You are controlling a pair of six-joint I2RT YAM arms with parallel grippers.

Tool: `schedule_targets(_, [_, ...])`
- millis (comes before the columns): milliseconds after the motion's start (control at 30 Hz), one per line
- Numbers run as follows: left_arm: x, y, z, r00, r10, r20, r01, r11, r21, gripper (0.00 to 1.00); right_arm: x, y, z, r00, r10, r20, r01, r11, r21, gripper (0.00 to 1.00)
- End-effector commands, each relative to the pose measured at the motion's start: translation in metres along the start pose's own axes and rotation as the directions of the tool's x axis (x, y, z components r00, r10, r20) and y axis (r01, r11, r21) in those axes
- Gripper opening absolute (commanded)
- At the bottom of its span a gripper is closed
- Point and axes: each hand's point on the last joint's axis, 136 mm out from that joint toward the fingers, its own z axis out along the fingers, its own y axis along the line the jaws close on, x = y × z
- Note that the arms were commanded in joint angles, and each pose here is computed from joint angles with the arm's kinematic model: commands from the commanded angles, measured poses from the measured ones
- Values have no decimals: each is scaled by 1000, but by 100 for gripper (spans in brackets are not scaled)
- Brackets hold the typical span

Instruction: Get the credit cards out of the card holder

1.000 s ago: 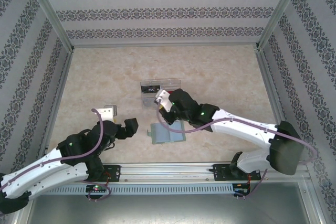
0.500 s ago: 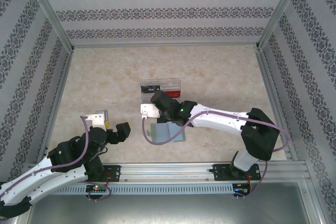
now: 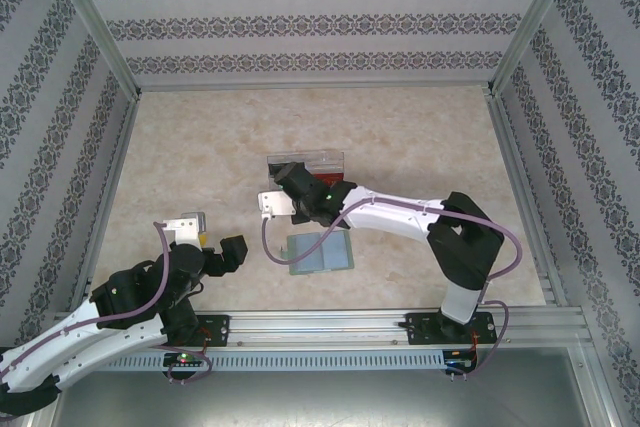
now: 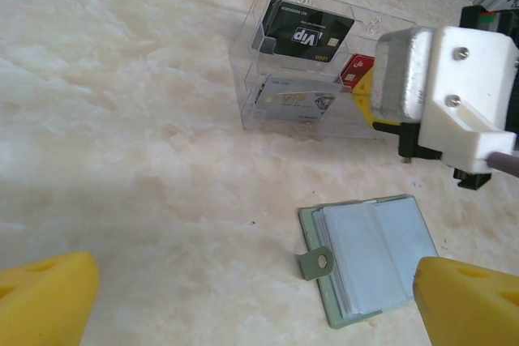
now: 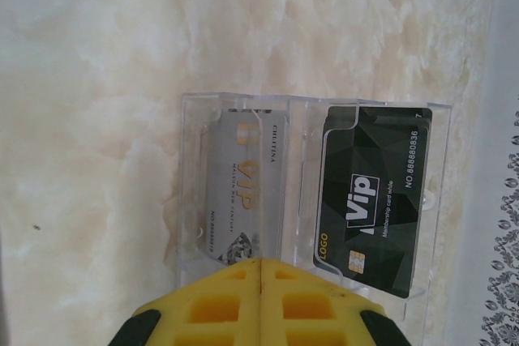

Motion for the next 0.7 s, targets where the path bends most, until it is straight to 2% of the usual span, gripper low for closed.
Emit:
schedule_targets(0, [4, 9, 0, 1000, 14, -5, -14, 999, -36, 100, -2, -8, 5, 1000, -9, 3, 9, 1000, 6, 0])
schedule_targets(367, [4, 11, 0, 1000, 16, -3, -16, 999, -41, 100, 7, -7, 25, 999, 35, -14, -36, 999, -26, 0])
schedule_targets(667, [5, 11, 1, 1000, 18, -7, -18, 999, -43, 100, 12, -10, 37, 997, 66, -36, -66, 998, -1, 0])
